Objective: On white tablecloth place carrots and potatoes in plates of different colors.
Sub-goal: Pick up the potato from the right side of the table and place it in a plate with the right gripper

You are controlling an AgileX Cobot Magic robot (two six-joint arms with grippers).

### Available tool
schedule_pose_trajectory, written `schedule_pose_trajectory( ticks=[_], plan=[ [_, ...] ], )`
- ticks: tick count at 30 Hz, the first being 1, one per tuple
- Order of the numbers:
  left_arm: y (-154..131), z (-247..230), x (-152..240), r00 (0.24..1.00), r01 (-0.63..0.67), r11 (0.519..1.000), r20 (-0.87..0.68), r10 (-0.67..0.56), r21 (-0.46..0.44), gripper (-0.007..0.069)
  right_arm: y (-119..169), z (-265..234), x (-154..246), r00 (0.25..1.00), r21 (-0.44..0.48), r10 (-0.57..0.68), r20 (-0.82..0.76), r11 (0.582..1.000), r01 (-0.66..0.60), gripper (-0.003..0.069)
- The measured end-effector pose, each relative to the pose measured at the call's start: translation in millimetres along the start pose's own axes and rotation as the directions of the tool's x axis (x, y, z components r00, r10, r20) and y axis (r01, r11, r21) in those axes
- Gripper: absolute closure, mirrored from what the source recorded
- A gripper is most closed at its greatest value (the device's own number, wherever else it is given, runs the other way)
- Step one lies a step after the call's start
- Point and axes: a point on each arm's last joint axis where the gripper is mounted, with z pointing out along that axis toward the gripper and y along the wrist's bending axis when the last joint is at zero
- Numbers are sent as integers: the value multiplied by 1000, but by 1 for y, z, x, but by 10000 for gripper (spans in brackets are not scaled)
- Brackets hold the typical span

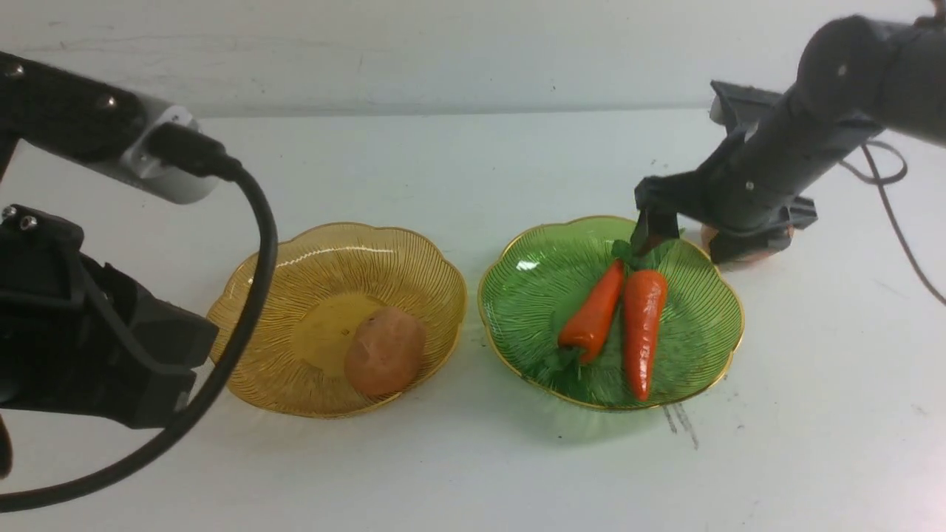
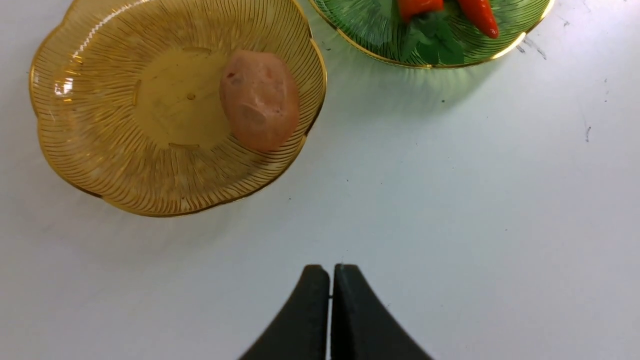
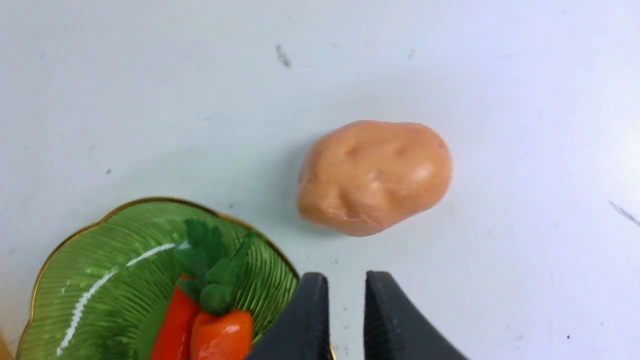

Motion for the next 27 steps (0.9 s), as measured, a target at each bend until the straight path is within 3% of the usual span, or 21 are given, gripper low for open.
schedule_pose_trajectory(
  ticks=[5, 12, 17, 20, 27],
  plan=[
    [0, 0, 1, 1000, -3, 1000, -14, 3, -4, 629, -16, 30, -3, 990, -1, 120, -67, 993, -120, 622],
    [2, 0, 2, 1000, -10, 1000, -25, 10, -17, 629, -18, 43, -4, 984, 1, 165, -60, 986, -165, 627],
    [2, 0, 2, 1000, -10, 1000, -26, 10, -17, 629, -18, 51, -12, 956, -33, 293, -1, 956, -293, 615],
    [2, 0, 3, 1000, -7, 1000, -27, 7, -17, 629, -18, 62, -13, 931, -65, 365, -3, 929, -364, 575],
    [1, 1, 6, 998, 9, 1000, -61, -10, -14, 629, -21, 93, -9, 866, -81, 495, -73, 862, -500, 326]
  ],
)
